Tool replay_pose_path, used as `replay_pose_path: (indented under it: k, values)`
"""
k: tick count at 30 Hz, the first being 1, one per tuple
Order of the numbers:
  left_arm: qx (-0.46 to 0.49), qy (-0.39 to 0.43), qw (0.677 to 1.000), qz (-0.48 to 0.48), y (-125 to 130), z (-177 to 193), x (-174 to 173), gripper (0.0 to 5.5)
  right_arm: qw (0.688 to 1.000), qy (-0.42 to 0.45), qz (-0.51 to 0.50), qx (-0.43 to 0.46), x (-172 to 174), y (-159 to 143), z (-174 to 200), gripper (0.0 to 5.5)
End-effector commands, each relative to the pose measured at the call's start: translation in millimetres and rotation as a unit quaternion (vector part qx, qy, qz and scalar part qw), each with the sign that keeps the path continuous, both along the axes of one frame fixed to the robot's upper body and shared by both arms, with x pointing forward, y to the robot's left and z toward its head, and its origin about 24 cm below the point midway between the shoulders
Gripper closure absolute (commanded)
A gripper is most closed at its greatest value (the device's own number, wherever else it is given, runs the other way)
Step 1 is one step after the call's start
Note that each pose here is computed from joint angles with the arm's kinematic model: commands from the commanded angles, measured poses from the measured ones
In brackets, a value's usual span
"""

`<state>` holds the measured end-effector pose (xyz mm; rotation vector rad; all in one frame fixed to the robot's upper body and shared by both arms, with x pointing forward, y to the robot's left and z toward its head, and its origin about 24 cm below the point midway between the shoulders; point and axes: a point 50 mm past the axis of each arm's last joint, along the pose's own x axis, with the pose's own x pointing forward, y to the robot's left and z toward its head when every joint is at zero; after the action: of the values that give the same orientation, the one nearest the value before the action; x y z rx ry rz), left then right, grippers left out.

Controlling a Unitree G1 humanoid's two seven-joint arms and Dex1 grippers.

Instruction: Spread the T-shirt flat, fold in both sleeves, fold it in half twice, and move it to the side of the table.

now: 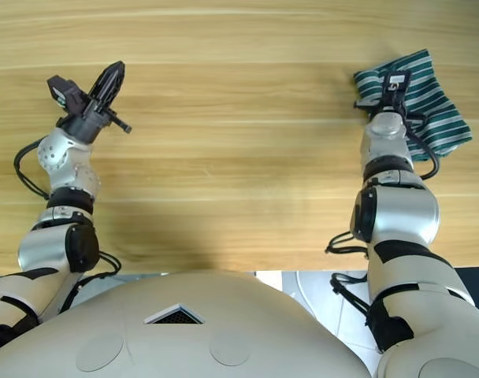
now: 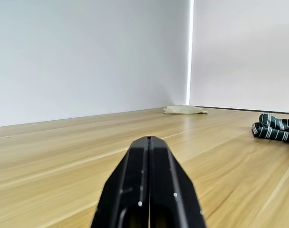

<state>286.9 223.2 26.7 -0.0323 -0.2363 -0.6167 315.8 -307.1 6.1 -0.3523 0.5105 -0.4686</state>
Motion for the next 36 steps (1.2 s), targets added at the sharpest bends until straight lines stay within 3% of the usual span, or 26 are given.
replay_pose_path:
  k: [1, 6, 9, 12, 15, 17, 19, 21, 23, 26, 30, 36]
  values:
    - [-0.008, 0.014, 1.0, 0.023, 7, -4, -1, 5.5, 0.999, -0.032, -0.042, 0.009, 4, -1, 7, 5.47]
    - [-0.046, 0.019, 0.996, 0.068, 18, 1, 6, 5.5, 0.98, -0.171, -0.103, 0.009, 20, -7, 46, 5.47]
    - [-0.103, 0.029, 0.988, 0.116, 30, 6, 13, 5.5, 0.954, -0.273, -0.099, -0.078, 27, -2, 77, 5.47]
    - [-0.17, 0.052, 0.968, 0.177, 43, 9, 23, 5.5, 0.905, -0.358, -0.023, -0.229, 33, 35, 99, 5.47]
    - [-0.177, 0.09, 0.953, 0.229, 45, 3, 29, 5.5, 0.858, -0.374, 0.124, -0.331, 38, 96, 89, 5.47]
    - [-0.173, 0.131, 0.94, 0.264, 44, -6, 31, 5.5, 0.882, -0.334, 0.247, -0.225, 37, 131, 62, 5.47]
    - [-0.17, 0.169, 0.925, 0.295, 44, -16, 29, 5.5, 0.914, -0.278, 0.292, 0.044, 38, 145, 41, 5.47]
    - [-0.184, 0.207, 0.905, 0.323, 47, -28, 23, 5.5, 0.857, -0.25, 0.324, 0.312, 32, 155, 20, 5.47]
    - [-0.174, 0.226, 0.896, 0.342, 50, -33, 20, 5.5, 0.834, -0.227, 0.306, 0.399, 26, 154, 5, 5.47]
    - [-0.17, 0.233, 0.884, 0.367, 55, -33, 20, 5.5, 0.894, -0.181, 0.22, 0.346, 23, 131, -8, 5.47]
    - [-0.13, 0.248, 0.881, 0.382, 52, -37, 19, 5.5, 0.942, -0.135, 0.169, 0.258, 18, 108, -17, 5.47]
    - [-0.119, 0.257, 0.87, 0.404, 55, -39, 18, 5.5, 0.967, -0.106, 0.126, 0.195, 13, 94, -22, 5.47]
